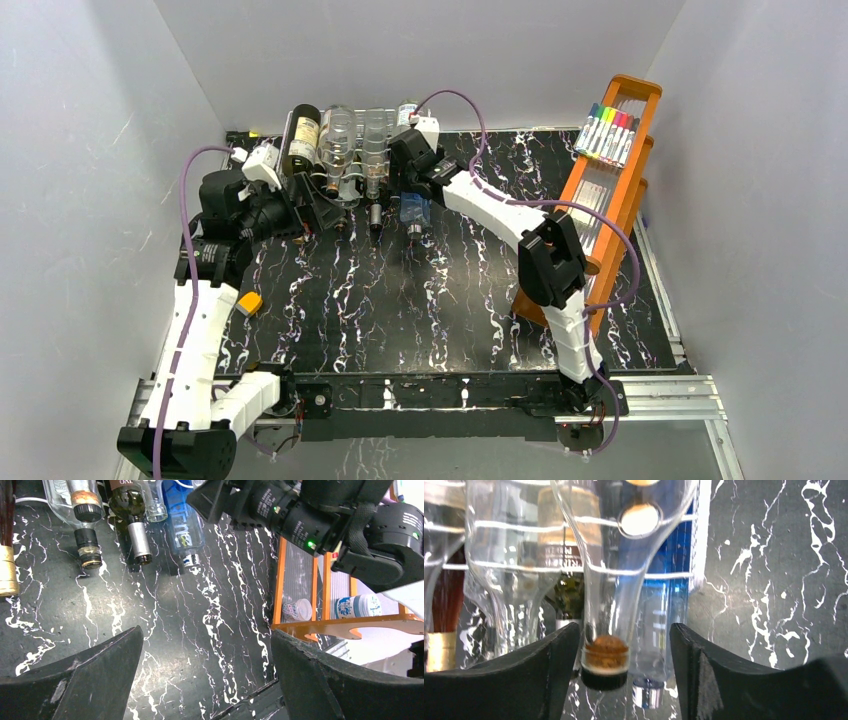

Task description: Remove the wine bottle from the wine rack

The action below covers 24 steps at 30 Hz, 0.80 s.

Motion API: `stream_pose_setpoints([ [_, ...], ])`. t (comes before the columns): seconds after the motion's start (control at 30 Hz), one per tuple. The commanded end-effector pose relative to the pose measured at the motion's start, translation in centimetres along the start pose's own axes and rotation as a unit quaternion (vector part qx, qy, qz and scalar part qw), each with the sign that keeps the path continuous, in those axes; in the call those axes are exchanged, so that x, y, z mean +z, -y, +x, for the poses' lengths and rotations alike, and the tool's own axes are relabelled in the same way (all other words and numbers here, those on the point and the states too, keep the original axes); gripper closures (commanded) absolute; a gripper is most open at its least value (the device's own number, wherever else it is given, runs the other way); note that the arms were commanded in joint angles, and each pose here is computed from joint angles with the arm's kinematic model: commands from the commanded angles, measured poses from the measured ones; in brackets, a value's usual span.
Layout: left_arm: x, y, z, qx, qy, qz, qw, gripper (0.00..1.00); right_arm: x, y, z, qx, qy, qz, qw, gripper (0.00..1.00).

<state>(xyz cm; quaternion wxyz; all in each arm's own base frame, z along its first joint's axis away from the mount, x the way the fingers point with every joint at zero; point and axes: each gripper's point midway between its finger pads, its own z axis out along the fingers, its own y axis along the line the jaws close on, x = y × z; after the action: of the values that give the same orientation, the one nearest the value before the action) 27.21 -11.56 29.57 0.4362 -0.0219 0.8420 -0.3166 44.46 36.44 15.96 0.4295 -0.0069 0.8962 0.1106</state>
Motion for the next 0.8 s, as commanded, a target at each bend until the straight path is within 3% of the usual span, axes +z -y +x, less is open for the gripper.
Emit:
stream_pose_setpoints([
  [0.0, -1.0, 1.0, 0.5, -0.006, 0.000, 0.022, 1.000, 0.02, -0.1, -2.0, -5.1, 0.045, 0.079, -0.011, 0.996, 0.30],
  [0.23, -1.2, 1.1, 0.9, -0.007, -0.003, 0.025, 1.000, 0.02, 0.9, -2.6, -5.4, 0.072, 0.084, -0.010, 0.994, 0.37],
  [0.6, -1.6, 1.5, 0.6, -0.007, 0.000, 0.026, 1.000, 0.02, 1.9, -2.2, -4.9, 0.124, 0.087, -0.004, 0.988, 0.38],
  [0.67, -1.8, 1.5, 0.6, -0.008, -0.001, 0.022, 1.000, 0.02, 2.6, -2.0, -4.6, 0.156, 0.071, -0.023, 0.985, 0.43],
  [0.77, -1.9, 1.6, 0.5, -0.008, 0.001, 0.023, 1.000, 0.02, 2.4, -2.0, -4.4, 0.158, 0.063, -0.026, 0.985, 0.38],
])
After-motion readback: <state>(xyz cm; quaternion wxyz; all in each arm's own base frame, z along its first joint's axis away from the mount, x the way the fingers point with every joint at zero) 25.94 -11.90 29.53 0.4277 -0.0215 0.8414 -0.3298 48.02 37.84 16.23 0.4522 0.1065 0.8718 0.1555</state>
